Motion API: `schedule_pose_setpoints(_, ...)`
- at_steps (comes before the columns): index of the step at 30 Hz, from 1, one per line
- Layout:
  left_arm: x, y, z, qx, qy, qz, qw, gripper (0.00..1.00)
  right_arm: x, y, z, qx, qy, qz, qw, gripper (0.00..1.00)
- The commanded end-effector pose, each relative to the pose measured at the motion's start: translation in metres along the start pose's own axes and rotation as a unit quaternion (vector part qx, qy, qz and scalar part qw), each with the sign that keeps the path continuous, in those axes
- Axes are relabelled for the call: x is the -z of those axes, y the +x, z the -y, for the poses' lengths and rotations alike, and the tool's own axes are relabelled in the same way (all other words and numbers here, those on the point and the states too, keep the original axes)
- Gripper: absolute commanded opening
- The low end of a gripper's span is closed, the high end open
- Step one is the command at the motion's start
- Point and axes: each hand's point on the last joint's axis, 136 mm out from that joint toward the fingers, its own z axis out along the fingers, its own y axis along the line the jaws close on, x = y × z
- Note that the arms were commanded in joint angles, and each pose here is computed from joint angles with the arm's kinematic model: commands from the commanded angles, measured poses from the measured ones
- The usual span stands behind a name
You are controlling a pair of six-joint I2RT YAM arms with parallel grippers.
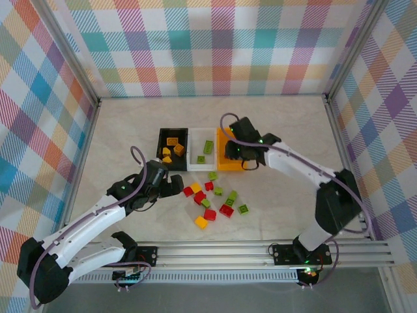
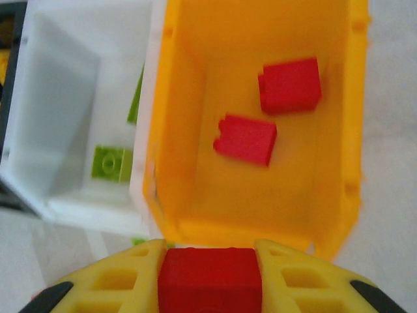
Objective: Sort the legos into containers by color
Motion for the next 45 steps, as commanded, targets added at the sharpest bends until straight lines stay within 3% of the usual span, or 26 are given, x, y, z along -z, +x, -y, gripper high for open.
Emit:
schedule_pose_setpoints(1,0.006,-0.001,0.002,-0.011,0.011,0.006,1.0,1.0,-0.028,-0.015,0.009,-0.003,0.018,-0.01,1.0,0.31)
schedule_pose_setpoints(5,0.006,0.002,-0.002,-0.004,0.006,0.006,1.0,1.0,-0.048,-0.032,0.017,-0.016,0.033,-0.014,0.999,0.36)
schedule_pose_setpoints(9,0.005,0.006,-0.003,0.004,0.01,0.002,1.0,1.0,-0.046,-0.042,0.015,-0.009,0.029,-0.01,1.0,0.65)
schedule_pose_setpoints(13,0.008,0.009,-0.004,-0.002,0.005,-0.012,1.0,1.0,-0.023,-0.037,0.013,-0.004,0.01,0.001,1.0,0.67)
schedule_pose_setpoints(16,0.012,0.005,-0.002,-0.002,0.021,0.005,1.0,1.0,-0.004,-0.007,0.016,0.002,0.003,-0.017,1.0,0.68)
schedule_pose_setpoints(22,0.016,0.001,-0.008,-0.007,0.016,0.028,0.999,1.0,0.022,0.097,0.027,0.003,0.006,-0.101,0.995,0.69)
schedule_pose_setpoints(24,0.014,0.003,-0.008,-0.009,0.015,0.023,1.0,1.0,0.024,0.124,0.025,-0.016,-0.004,-0.127,0.992,0.75)
schedule_pose_setpoints(33,0.007,0.01,-0.008,-0.006,0.019,0.01,1.0,1.0,0.0,0.167,0.021,-0.158,0.029,-0.173,0.972,0.66)
schedule_pose_setpoints(39,0.002,0.019,-0.005,-0.003,0.04,0.003,0.999,1.0,-0.016,0.176,0.006,-0.177,0.015,-0.19,0.966,0.64)
schedule_pose_setpoints(45,0.0,0.023,-0.01,-0.001,0.035,0.003,0.999,1.0,-0.026,0.196,0.011,-0.188,0.043,-0.223,0.956,0.48)
